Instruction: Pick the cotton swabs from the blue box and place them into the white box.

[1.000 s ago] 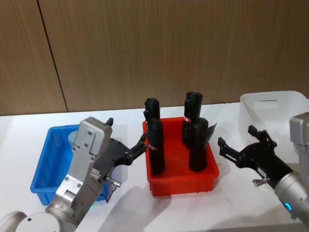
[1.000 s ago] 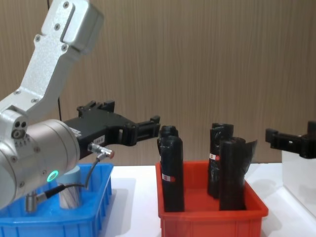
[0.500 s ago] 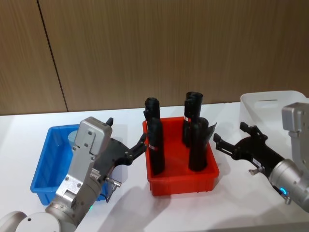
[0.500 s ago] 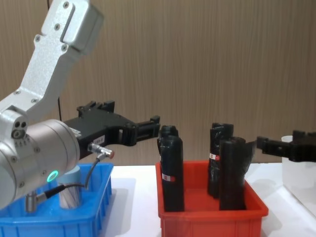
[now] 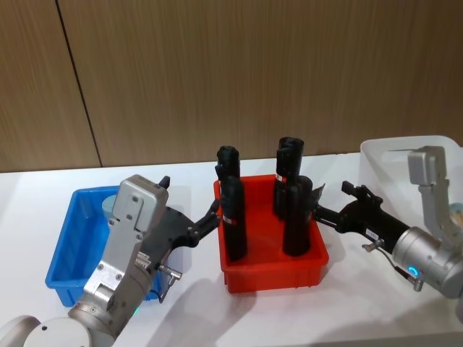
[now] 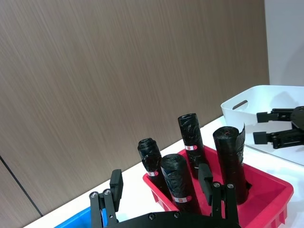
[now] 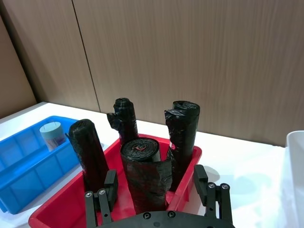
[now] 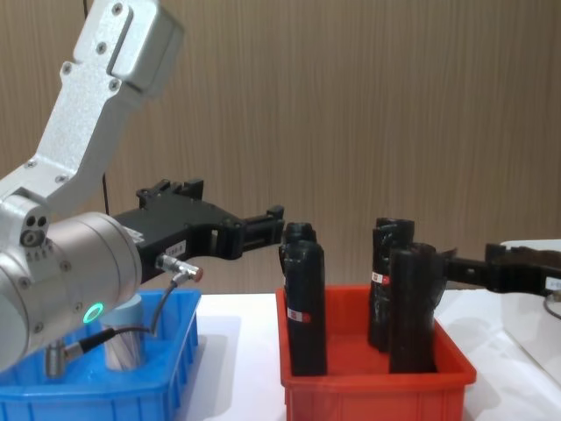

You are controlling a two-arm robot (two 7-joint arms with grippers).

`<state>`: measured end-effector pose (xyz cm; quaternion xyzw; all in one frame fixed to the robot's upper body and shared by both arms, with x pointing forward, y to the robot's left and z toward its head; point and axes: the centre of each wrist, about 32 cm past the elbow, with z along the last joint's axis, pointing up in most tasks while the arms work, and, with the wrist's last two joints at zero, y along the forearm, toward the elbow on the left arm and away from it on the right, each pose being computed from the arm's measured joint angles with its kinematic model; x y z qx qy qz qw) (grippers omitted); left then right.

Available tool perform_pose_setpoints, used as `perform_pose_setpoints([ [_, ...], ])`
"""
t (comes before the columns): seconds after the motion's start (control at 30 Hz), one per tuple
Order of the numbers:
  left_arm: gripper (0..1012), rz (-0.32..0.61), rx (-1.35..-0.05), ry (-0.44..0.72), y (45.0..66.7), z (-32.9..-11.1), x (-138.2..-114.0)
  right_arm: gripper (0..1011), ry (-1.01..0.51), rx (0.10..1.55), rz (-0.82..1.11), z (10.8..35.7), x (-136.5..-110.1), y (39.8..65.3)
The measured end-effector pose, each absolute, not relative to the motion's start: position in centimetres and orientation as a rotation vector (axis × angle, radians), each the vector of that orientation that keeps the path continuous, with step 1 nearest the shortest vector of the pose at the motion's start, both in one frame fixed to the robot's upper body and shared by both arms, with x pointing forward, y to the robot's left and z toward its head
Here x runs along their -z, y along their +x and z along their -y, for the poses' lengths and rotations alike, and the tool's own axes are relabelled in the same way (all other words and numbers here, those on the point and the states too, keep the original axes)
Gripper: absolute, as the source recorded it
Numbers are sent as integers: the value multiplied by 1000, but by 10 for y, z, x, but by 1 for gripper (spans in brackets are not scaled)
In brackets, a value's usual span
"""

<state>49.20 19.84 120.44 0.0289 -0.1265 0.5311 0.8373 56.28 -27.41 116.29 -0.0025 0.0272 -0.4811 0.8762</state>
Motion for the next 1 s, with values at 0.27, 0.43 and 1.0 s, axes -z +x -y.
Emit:
perform_pose_setpoints([
  [0.27, 1004, 268, -1124, 61, 492, -198, -1204, 1001, -1, 970, -81, 273, -1158, 579],
  [0.43, 1004, 268, -1124, 61, 492, -198, -1204, 1001, 0, 954, -94, 271, -1156, 589],
  [1.0, 1004, 268, -1124, 61, 492, -198, -1204, 1001, 14, 926, -110, 266, -1153, 614],
])
